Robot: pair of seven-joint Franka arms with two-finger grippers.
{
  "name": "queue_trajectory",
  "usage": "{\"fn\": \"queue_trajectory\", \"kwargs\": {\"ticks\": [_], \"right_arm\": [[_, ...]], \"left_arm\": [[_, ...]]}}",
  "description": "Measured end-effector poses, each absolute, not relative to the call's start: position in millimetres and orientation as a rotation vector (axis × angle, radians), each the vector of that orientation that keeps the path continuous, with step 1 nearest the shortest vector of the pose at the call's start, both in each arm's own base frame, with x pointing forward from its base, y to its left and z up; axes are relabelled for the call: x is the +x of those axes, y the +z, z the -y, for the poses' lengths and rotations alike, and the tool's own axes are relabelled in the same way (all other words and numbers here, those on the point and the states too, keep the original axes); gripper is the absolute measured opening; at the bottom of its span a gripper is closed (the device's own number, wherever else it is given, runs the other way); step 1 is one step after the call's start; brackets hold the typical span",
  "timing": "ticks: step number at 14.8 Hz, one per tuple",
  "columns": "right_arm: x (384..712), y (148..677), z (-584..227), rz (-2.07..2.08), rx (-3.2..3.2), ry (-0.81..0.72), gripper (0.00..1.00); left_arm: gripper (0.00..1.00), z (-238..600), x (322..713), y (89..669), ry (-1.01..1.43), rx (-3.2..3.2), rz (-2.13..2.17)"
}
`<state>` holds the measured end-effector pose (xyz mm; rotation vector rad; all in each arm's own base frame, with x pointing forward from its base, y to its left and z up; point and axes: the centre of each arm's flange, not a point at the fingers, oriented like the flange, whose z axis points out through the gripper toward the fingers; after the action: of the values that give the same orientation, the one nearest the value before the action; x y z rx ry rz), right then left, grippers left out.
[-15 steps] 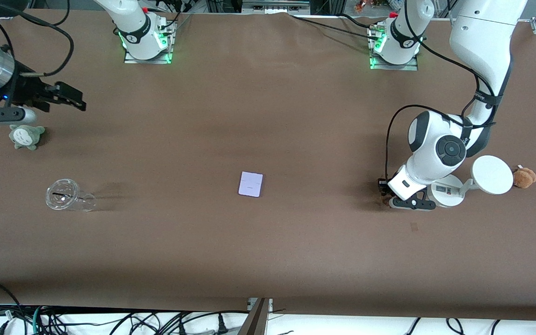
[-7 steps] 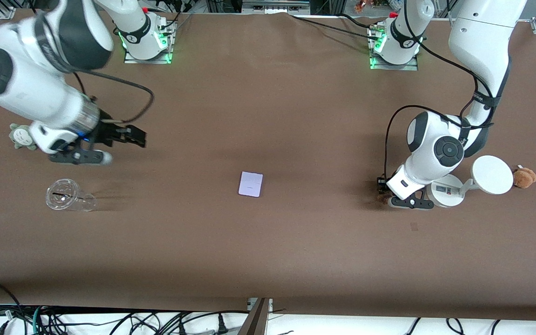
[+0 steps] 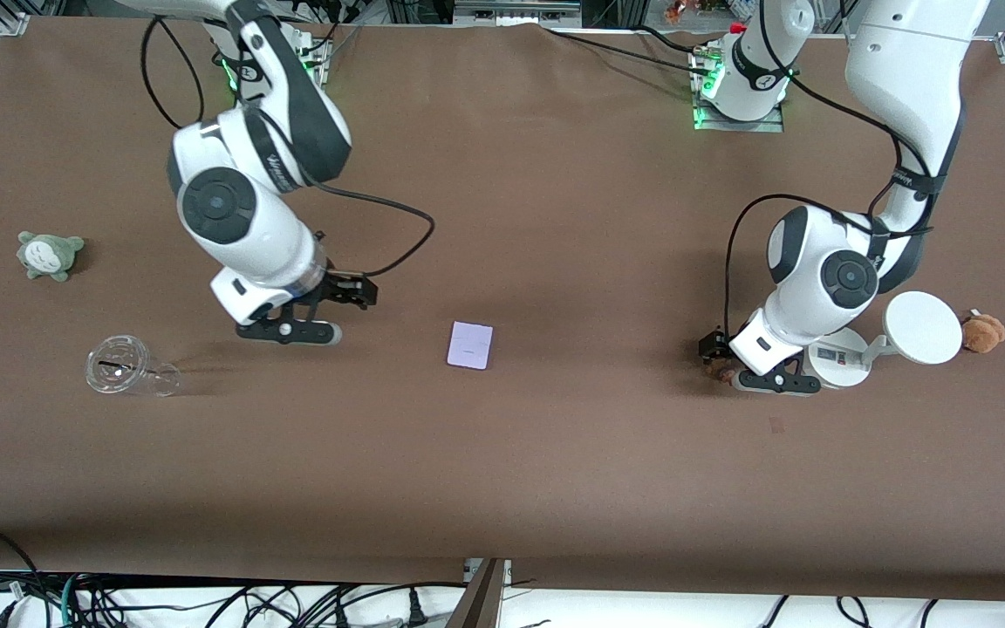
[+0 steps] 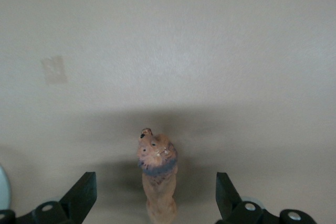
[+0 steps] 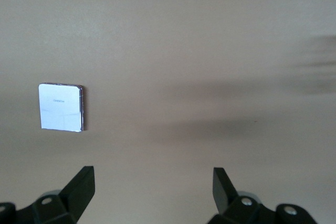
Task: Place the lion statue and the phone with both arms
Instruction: 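Set down the lion with the left gripper while the right gripper reaches the phone, then grasp the white phone with the right gripper while the left gripper withdraws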
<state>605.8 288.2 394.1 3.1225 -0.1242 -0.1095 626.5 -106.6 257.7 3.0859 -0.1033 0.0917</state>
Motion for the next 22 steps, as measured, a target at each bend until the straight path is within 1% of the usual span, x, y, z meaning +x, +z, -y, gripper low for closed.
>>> {"fn": "queue_trajectory", "kwargs": {"ticks": [2, 5, 9, 13, 17, 18, 22], "right_arm": [[610, 378, -306, 0.165, 3.128, -0.085, 1.00], [611, 351, -345, 0.200, 3.151, -0.023, 1.00], [604, 316, -400, 0.184, 3.198, 0.076, 1.00], [603, 277, -424, 0.137, 3.240, 0.172, 1.00], [597, 232, -441, 0.071, 3.253, 0.224, 1.00], [594, 216, -445, 0.041, 3.242, 0.226, 1.00], [590, 198, -446, -0.007, 3.212, 0.225, 1.00]], "left_arm": [[1.00, 109, 623, 307, 0.060, 3.095, 0.118], [1.00, 112, 607, 388, -0.036, 3.114, 0.136], [1.00, 119, 598, 457, -0.104, 3.123, 0.151], [1.00, 118, 589, 540, -0.158, 3.129, 0.155], [1.00, 107, 576, 586, -0.174, 3.135, 0.132], [1.00, 101, 566, 601, -0.157, 3.140, 0.117], [1.00, 53, 547, 629, -0.104, 3.147, -0.014]]}}
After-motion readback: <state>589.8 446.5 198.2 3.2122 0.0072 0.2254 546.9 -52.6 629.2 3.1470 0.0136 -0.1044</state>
